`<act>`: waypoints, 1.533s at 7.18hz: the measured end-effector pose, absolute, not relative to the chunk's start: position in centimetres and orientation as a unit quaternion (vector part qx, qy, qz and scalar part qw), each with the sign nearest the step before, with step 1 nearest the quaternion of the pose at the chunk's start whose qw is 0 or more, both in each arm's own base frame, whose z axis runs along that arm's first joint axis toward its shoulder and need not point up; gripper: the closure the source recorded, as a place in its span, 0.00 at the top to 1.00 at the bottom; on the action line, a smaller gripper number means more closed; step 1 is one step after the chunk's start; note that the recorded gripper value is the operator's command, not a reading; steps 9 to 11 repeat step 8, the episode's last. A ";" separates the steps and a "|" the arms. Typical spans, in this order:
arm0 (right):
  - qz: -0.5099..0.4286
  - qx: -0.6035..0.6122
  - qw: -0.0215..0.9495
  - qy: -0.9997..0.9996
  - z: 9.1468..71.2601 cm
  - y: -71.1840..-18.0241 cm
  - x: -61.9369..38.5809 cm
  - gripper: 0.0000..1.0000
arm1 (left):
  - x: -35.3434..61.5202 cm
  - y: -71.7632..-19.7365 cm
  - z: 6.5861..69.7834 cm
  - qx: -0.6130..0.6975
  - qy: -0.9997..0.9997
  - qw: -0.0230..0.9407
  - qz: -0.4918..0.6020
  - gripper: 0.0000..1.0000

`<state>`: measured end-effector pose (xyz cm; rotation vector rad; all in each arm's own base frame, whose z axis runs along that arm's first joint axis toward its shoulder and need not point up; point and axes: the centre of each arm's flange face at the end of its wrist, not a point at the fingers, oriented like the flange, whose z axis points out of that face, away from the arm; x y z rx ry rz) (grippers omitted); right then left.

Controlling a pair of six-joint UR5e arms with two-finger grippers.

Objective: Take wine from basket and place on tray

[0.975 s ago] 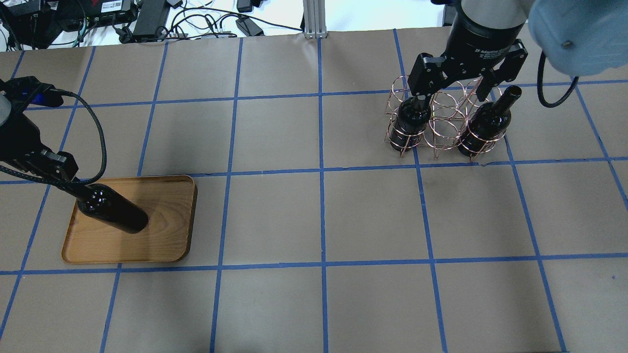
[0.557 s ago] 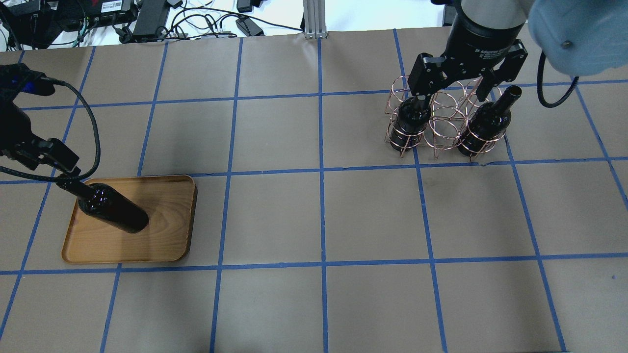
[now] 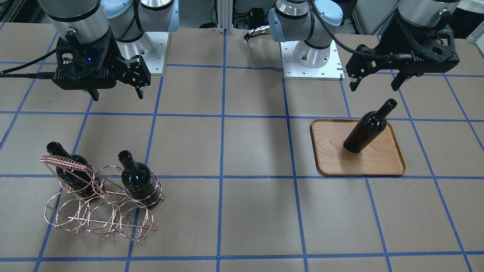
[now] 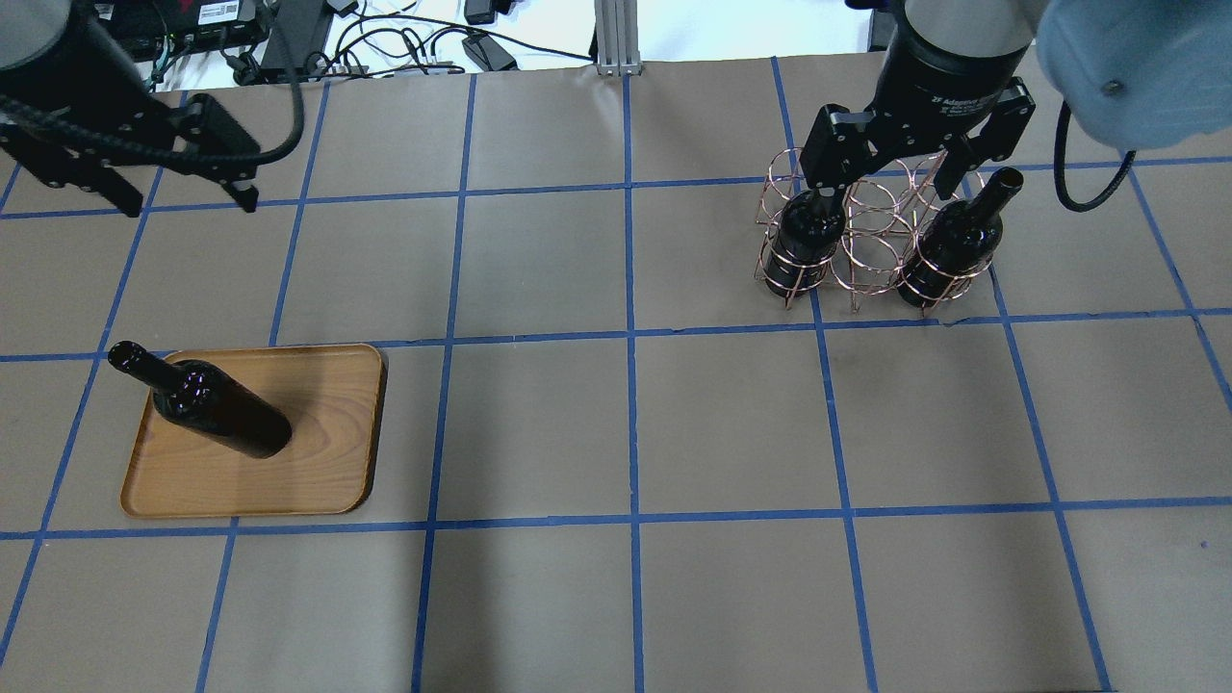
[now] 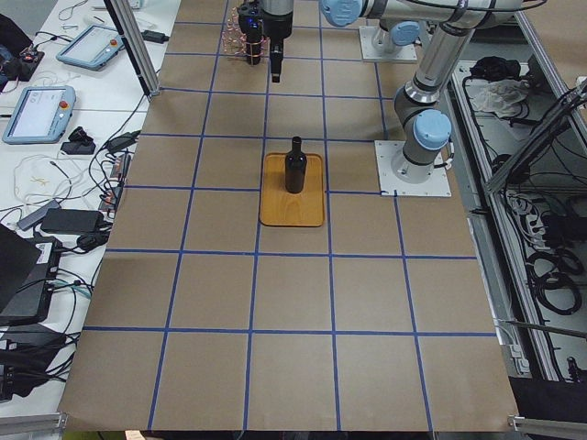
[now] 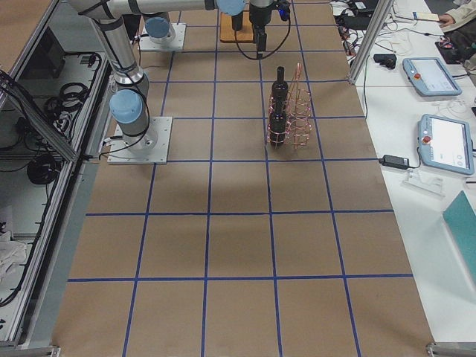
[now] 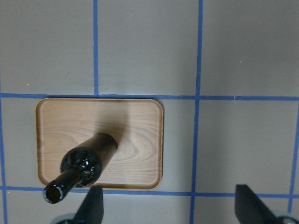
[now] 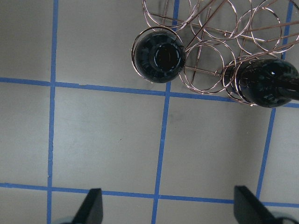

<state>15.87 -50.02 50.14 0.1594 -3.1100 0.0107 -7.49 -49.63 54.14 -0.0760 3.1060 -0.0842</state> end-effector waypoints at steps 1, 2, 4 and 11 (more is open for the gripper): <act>0.003 0.051 0.014 -0.999 50.1 -50.0 15.9 1.00 | -9.9 -50.7 54.0 -0.037 0.999 0.015 -0.030 1.00; 0.003 0.051 0.014 -0.999 50.1 -50.0 15.9 1.00 | -11.4 -51.3 53.7 -0.039 0.999 0.015 -0.030 1.00; 0.003 0.051 0.014 -0.999 50.1 -50.0 15.9 1.00 | -13.0 -51.6 53.4 -0.036 0.999 0.013 -0.030 1.00; 0.002 0.051 0.014 -0.999 50.0 -50.0 15.9 1.00 | -13.5 -51.7 52.9 -0.033 0.999 0.009 -0.034 1.00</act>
